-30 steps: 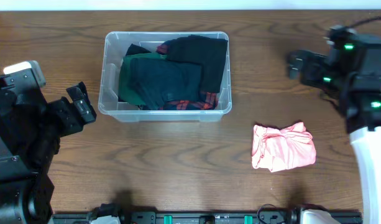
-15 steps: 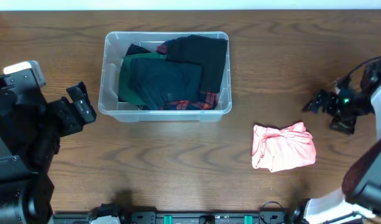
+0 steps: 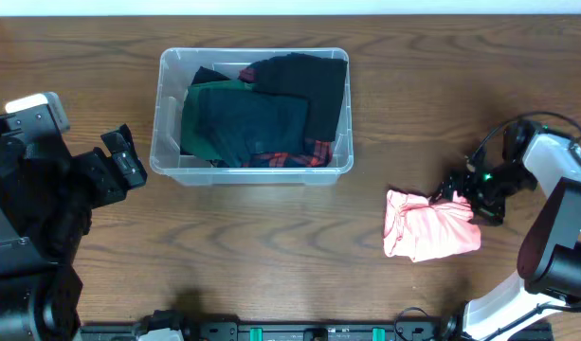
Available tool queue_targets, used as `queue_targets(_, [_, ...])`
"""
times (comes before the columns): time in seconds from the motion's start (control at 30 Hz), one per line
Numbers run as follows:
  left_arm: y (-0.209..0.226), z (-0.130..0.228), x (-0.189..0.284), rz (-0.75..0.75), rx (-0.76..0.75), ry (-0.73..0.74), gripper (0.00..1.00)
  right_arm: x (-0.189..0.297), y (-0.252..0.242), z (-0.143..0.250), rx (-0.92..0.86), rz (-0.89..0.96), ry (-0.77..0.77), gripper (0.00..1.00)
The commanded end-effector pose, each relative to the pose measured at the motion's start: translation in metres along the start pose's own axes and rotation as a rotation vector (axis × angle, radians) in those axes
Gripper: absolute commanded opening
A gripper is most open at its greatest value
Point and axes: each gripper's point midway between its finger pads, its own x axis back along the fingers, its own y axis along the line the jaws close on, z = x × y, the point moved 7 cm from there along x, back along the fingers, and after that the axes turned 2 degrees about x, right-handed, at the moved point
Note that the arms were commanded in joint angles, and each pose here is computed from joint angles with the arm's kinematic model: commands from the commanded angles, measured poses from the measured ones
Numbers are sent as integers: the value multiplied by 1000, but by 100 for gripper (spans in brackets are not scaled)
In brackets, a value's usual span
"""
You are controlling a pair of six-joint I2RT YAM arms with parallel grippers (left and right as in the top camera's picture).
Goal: Pack container
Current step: 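Reach the right gripper to the pink garment and grasp it, then lift the pink garment with the right gripper and drop it into the bin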
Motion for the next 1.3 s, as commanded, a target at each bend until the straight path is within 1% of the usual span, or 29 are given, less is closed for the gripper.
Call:
queue_targets(0.0, [1, -1, 2, -8, 2, -8, 98, -12, -4, 4, -27, 15, 12, 60])
queue_targets(0.03, [1, -1, 2, -8, 2, -8, 98, -13, -3, 3, -24, 2, 5, 50])
queue_targets(0.07, [1, -1, 2, -8, 2, -8, 98, -12, -1, 2, -22, -16, -1, 35])
queue_targets(0.1, [1, -1, 2, -8, 2, -8, 98, -11, 2, 1, -19, -39, -7, 23])
queue_targets(0.17, [1, -1, 2, -8, 2, -8, 98, -6, 10, 0, -10, -103, -28, 12])
queue_targets(0.2, [1, -1, 2, -8, 2, -8, 98, 0, 17, -1, 1, -152, -44, 4])
queue_targets(0.23, [1, -1, 2, -8, 2, -8, 98, 6, 24, -2, 17, -196, -63, 2])
queue_targets(0.37, [1, -1, 2, -8, 2, -8, 98, 42, 53, -1, 97, -382, -188, 1])
queue_targets(0.47, [1, -1, 2, -8, 2, -8, 98, 85, 86, 4, 216, -602, -339, 1])
queue_targets(0.57, [1, -1, 2, -8, 2, -8, 98, 126, 116, 13, 307, -799, -448, 1])
queue_targets(0.8, [1, -1, 2, -8, 2, -8, 98, 188, 183, 36, 494, -955, -602, 1])
queue_targets(0.93, [1, -1, 2, -8, 2, -8, 98, 217, 242, 57, 688, -1086, -669, 1])
queue_targets(1.0, [1, -1, 2, -8, 2, -8, 98, 221, 271, 67, 715, -1142, -699, 1])
queue_targets(1.1, [1, -1, 2, -8, 2, -8, 98, 212, 307, 77, 705, -1194, -724, 1])
queue_targets(1.27, [1, -1, 2, -8, 2, -8, 98, 166, 354, 81, 625, -1179, -694, 1])
